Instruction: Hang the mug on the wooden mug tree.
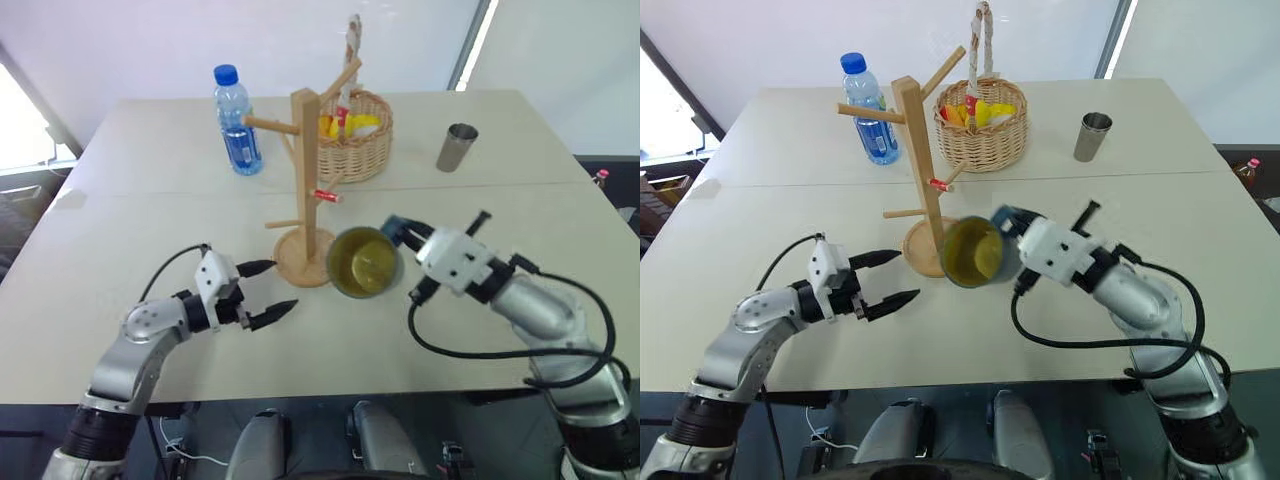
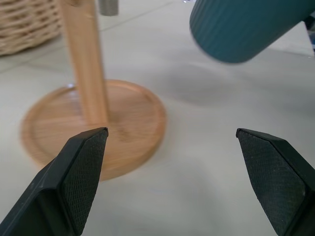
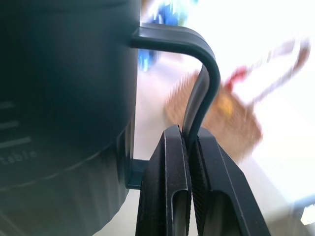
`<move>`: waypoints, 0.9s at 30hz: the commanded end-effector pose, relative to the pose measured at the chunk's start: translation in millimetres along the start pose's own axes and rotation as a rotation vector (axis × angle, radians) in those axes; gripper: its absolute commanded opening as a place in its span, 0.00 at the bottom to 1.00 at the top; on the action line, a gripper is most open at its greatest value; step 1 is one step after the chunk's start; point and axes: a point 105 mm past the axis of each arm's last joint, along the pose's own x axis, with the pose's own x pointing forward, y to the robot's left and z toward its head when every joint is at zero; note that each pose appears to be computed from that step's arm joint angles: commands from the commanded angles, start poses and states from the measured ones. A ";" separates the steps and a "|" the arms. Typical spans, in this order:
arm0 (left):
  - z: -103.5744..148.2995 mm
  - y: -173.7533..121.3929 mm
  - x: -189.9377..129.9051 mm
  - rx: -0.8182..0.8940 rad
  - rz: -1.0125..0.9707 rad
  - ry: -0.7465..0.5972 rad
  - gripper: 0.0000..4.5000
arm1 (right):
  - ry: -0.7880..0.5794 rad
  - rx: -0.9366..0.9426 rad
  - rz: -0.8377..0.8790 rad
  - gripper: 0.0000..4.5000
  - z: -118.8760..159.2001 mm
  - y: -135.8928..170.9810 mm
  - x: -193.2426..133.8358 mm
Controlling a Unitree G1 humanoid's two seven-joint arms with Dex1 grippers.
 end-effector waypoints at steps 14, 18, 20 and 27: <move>42.2 10.8 -21.2 0.032 -0.012 -0.070 1.00 | -0.046 -0.092 0.100 0.00 40.5 -14.2 27.7; 46.3 7.4 -21.1 0.039 -0.015 -0.077 1.00 | -0.044 -0.103 0.118 0.00 41.7 -13.9 30.7; 49.3 5.2 -21.9 0.046 -0.020 -0.083 1.00 | -0.049 -0.103 0.115 0.00 43.6 -16.1 34.6; 62.1 -1.1 -26.2 0.013 -0.039 -0.129 1.00 | -0.034 -0.101 0.119 0.00 40.3 -17.0 45.5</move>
